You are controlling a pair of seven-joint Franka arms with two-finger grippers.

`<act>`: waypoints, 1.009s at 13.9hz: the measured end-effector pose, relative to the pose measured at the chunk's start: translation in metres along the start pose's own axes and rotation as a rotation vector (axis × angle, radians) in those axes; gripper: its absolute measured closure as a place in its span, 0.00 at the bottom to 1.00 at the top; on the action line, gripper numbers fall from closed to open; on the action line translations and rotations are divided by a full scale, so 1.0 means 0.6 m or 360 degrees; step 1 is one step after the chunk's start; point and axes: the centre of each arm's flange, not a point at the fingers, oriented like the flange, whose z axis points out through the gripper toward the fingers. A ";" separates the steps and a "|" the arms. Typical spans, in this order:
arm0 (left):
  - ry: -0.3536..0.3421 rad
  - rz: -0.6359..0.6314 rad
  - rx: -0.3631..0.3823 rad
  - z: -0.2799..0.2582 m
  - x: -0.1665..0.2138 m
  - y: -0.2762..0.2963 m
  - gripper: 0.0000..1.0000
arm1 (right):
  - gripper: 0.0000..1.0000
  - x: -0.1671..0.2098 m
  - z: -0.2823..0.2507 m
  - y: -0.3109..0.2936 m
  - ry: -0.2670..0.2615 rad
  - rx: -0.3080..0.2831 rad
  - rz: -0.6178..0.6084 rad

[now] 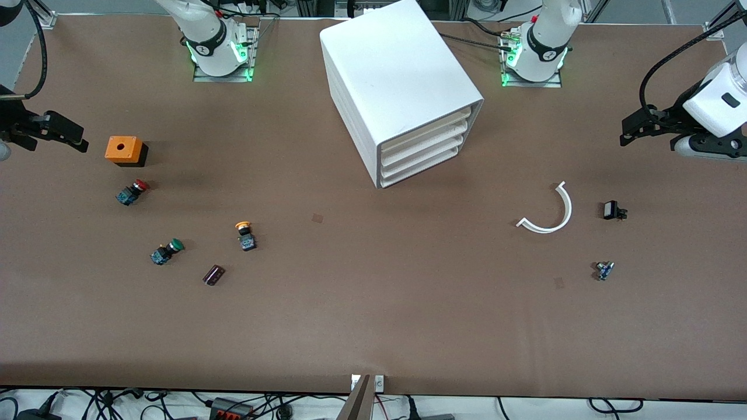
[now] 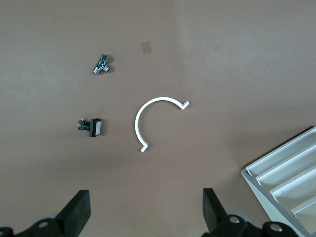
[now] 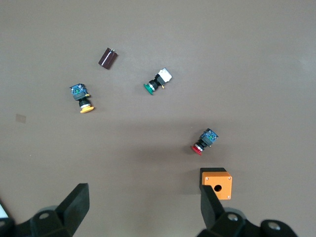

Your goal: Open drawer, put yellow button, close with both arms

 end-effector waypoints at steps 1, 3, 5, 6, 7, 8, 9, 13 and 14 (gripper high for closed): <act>0.0000 0.0000 0.0000 0.000 0.000 0.000 0.00 | 0.00 0.000 0.000 0.000 0.0000 0.0000 0.0000; 0.0000 0.0000 0.0000 0.000 0.000 0.000 0.00 | 0.00 0.000 0.001 0.000 -0.0002 0.0000 0.0000; 0.0000 0.0000 0.0000 0.000 0.000 0.000 0.00 | 0.00 0.000 0.003 0.000 -0.0006 0.0000 0.0000; 0.0000 0.0000 0.0000 0.000 0.000 0.000 0.00 | 0.00 0.001 0.005 0.000 -0.0010 0.0001 0.0000; 0.0000 0.0000 0.0000 0.000 0.000 0.000 0.00 | 0.00 0.002 0.009 -0.001 -0.0016 0.0001 -0.0002; 0.0000 0.0000 0.0000 0.000 0.000 0.000 0.00 | 0.00 0.003 0.015 -0.002 -0.0027 0.0002 -0.0007; 0.0000 0.0000 0.0000 0.000 0.000 0.000 0.00 | 0.00 0.006 0.023 -0.006 -0.0042 0.0002 -0.0017; -0.0028 0.0001 -0.0002 0.003 -0.002 0.001 0.00 | 0.00 0.028 0.076 -0.059 -0.0125 0.0006 -0.0113; -0.0057 0.0005 -0.0004 0.009 -0.003 0.002 0.00 | 0.00 0.037 0.097 -0.080 -0.0154 0.0005 -0.0146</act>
